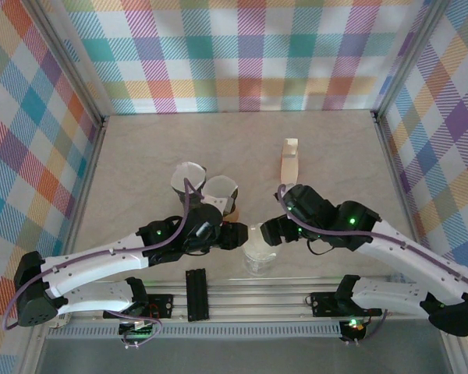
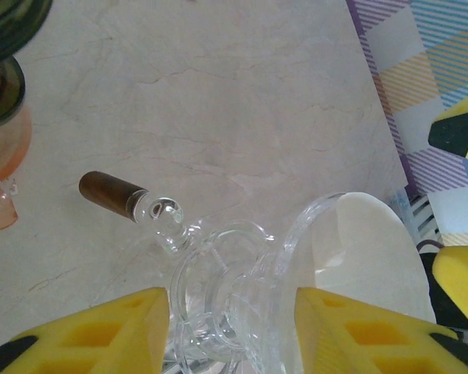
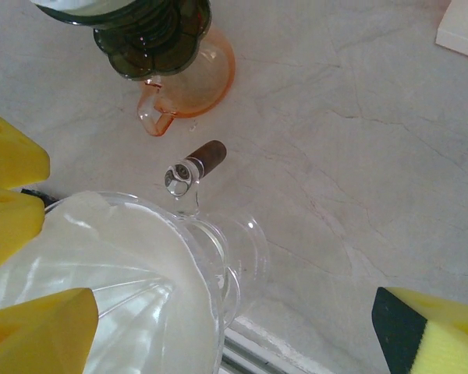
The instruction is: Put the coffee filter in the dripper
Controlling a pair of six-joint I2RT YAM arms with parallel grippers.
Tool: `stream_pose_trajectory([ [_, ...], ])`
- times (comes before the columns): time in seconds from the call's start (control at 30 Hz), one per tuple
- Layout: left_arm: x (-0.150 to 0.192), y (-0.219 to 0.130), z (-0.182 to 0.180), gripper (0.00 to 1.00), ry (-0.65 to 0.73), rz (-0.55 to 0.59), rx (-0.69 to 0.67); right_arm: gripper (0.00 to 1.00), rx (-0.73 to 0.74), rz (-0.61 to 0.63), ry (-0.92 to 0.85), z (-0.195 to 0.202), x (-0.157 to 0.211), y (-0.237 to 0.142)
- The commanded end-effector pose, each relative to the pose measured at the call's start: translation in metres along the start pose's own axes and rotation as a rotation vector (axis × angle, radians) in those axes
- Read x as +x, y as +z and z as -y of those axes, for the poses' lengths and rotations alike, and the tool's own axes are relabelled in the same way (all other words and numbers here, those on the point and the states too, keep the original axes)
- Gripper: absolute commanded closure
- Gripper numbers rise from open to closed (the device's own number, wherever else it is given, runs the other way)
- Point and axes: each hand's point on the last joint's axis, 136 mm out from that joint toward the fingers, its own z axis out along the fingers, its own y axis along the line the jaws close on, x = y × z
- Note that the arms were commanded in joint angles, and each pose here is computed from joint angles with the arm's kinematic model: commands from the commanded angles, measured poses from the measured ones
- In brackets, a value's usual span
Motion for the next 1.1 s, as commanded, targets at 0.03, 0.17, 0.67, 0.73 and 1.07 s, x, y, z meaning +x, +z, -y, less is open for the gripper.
stream_pose_trajectory([
  [0.03,-0.008,-0.014,-0.002,0.45,-0.007,0.062,-0.002,0.08,-0.015,0.095,0.031,0.002,-0.015,-0.019],
  [0.17,-0.017,-0.026,-0.001,0.33,-0.009,0.107,0.005,0.07,-0.024,0.128,0.035,0.003,-0.019,-0.025],
  [0.67,-0.039,-0.090,-0.055,0.27,-0.032,0.291,-0.152,0.07,0.034,0.160,0.076,0.019,-0.012,-0.023],
  [0.73,-0.037,-0.095,-0.061,0.27,-0.043,0.304,-0.153,0.07,0.084,0.157,0.105,0.030,-0.007,-0.024],
  [1.07,-0.027,-0.074,-0.038,0.25,-0.007,0.216,-0.047,0.06,-0.108,0.067,-0.006,-0.007,0.006,-0.013],
])
